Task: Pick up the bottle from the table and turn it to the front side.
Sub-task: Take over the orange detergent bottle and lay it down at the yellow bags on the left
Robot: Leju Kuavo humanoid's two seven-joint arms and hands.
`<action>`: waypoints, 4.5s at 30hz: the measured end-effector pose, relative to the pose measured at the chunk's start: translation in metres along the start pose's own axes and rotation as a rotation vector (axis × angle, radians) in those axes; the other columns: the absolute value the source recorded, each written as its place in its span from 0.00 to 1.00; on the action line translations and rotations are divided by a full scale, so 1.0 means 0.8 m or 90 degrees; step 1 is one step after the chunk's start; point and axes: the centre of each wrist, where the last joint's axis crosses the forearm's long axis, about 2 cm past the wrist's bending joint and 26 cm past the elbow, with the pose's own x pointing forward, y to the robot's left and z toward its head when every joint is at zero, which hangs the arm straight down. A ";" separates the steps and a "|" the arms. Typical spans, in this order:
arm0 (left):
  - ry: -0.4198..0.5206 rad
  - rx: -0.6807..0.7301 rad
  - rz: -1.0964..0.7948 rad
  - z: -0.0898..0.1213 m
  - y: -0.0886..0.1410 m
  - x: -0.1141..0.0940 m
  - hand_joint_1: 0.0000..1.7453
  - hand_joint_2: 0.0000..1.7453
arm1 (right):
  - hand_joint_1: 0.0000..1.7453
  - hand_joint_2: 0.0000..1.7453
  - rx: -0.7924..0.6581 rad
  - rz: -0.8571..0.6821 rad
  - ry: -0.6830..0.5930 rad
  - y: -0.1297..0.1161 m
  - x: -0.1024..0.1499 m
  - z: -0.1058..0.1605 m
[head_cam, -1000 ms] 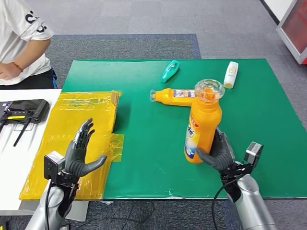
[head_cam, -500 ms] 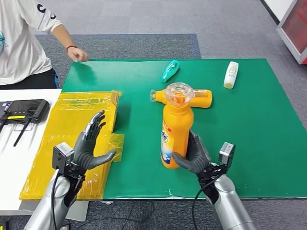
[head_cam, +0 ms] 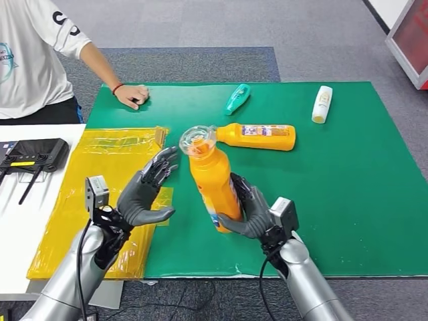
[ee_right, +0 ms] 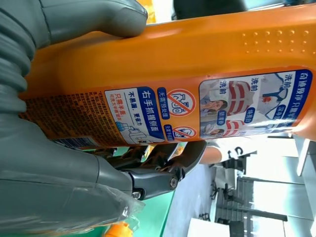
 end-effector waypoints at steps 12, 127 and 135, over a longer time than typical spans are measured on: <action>-0.003 -0.009 0.205 0.002 0.004 -0.004 0.00 1.00 | 1.00 1.00 0.007 0.080 0.016 0.016 -0.006 -0.011; 0.068 -0.050 0.186 -0.029 0.022 -0.006 0.00 1.00 | 1.00 1.00 0.037 0.119 0.078 0.038 -0.014 -0.050; 0.083 -0.049 0.159 -0.030 0.022 -0.006 0.00 1.00 | 1.00 1.00 0.036 0.150 0.080 0.042 -0.014 -0.053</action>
